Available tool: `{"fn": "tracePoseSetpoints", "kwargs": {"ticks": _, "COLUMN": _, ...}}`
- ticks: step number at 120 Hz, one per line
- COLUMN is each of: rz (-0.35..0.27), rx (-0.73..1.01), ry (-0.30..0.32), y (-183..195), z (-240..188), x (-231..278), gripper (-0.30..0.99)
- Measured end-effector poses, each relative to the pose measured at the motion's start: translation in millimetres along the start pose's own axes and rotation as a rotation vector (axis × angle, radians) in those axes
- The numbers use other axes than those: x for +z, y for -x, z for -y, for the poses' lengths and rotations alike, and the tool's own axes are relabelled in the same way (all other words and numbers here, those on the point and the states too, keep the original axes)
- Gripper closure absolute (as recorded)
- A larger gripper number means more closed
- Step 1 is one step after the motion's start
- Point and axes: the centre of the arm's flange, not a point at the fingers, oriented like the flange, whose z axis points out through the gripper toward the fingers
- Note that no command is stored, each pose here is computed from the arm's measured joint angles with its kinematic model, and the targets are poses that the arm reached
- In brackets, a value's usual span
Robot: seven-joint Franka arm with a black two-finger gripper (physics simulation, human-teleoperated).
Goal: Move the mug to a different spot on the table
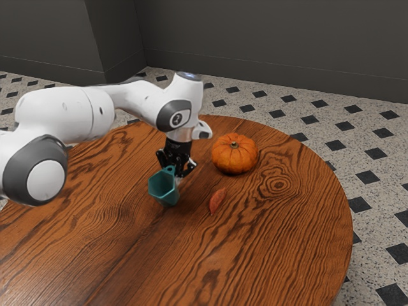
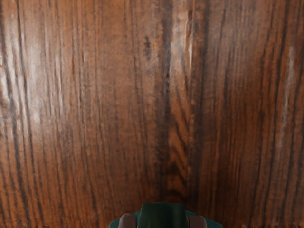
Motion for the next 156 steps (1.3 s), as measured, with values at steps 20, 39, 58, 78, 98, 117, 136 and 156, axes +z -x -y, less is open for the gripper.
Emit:
{"fn": "tracePoseSetpoints", "kwargs": {"ticks": 20, "rz": 0.050, "rx": -0.003, "ry": -0.028, "y": 7, "z": 10, "x": 2, "gripper": 0.77}}
{"fn": "tracePoseSetpoints", "kwargs": {"ticks": 39, "rz": 0.112, "rx": -0.004, "ry": -0.044, "y": 19, "z": 10, "x": 9, "gripper": 0.77}}
{"fn": "tracePoseSetpoints", "kwargs": {"ticks": 58, "rz": 0.152, "rx": -0.007, "ry": -0.049, "y": 22, "z": 7, "x": 21, "gripper": 0.77}}
{"fn": "tracePoseSetpoints", "kwargs": {"ticks": 78, "rz": 0.185, "rx": -0.015, "ry": -0.048, "y": 26, "z": 2, "x": 26, "gripper": 0.77}}
{"fn": "tracePoseSetpoints", "kwargs": {"ticks": 98, "rz": 0.205, "rx": -0.018, "ry": -0.045, "y": 26, "z": -5, "x": 35, "gripper": 0.77}}
{"fn": "tracePoseSetpoints", "kwargs": {"ticks": 117, "rz": 0.189, "rx": -0.029, "ry": -0.025, "y": 23, "z": -8, "x": 38, "gripper": 0.68}}
{"fn": "tracePoseSetpoints", "kwargs": {"ticks": 136, "rz": 0.182, "rx": -0.045, "ry": 0.005, "y": 20, "z": -5, "x": 40, "gripper": 0.37}}
{"fn": "tracePoseSetpoints", "kwargs": {"ticks": 156, "rz": 0.176, "rx": -0.055, "ry": 0.024, "y": 19, "z": -3, "x": 39, "gripper": 0.20}}
